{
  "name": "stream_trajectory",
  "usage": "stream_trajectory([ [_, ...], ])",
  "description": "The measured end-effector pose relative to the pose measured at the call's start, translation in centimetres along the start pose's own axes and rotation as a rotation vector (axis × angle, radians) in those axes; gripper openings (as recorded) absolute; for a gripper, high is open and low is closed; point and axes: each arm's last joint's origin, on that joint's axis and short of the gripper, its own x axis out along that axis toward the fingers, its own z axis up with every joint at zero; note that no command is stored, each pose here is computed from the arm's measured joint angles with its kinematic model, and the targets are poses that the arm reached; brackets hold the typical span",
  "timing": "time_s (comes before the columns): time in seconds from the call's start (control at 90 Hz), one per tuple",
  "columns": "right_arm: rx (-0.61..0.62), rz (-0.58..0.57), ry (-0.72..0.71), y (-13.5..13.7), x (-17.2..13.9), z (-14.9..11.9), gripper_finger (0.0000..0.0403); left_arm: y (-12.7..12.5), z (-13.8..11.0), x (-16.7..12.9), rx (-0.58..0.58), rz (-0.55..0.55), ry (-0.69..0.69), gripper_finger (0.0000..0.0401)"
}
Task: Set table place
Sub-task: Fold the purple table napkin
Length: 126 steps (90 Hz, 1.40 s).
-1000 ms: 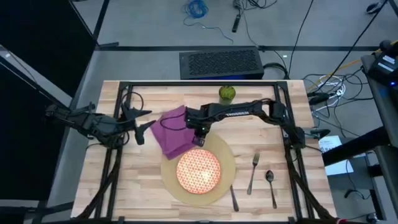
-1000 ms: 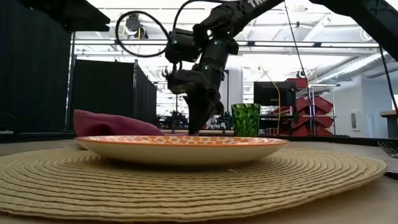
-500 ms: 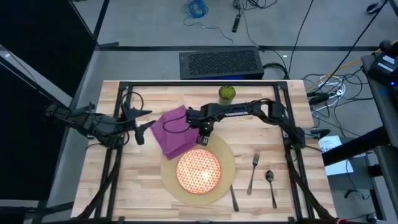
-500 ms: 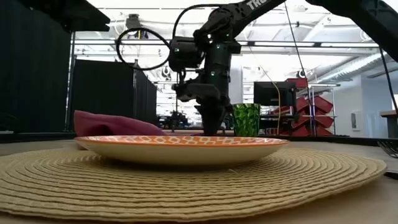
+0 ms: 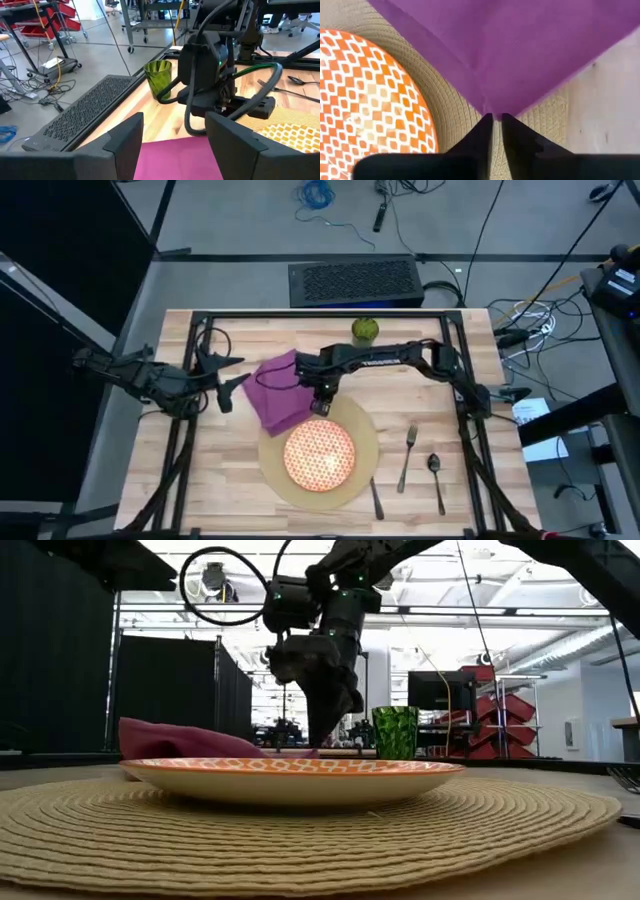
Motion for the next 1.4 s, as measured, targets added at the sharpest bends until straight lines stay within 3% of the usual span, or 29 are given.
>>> stream_trajectory([
  [0.289,-0.001,0.003,-0.028,0.0,0.0,0.3,0.0146,0.0,0.0,0.0,-0.001,-0.011,0.001,0.02],
  [0.511,0.007,-0.007,-0.077,0.0,0.0,0.7,0.0181,0.0,0.0,0.0,-0.003,-0.013,0.001,0.02],
  [0.933,0.115,-0.053,-0.046,-2.1,1.4,-0.1,0.0185,-0.1,0.0,0.0,-0.004,-0.028,0.003,0.02],
  [1.4,0.149,-0.017,-0.039,-1.0,1.7,-0.3,0.0153,-0.1,0.0,0.0,-0.003,-0.028,0.002,0.02],
])
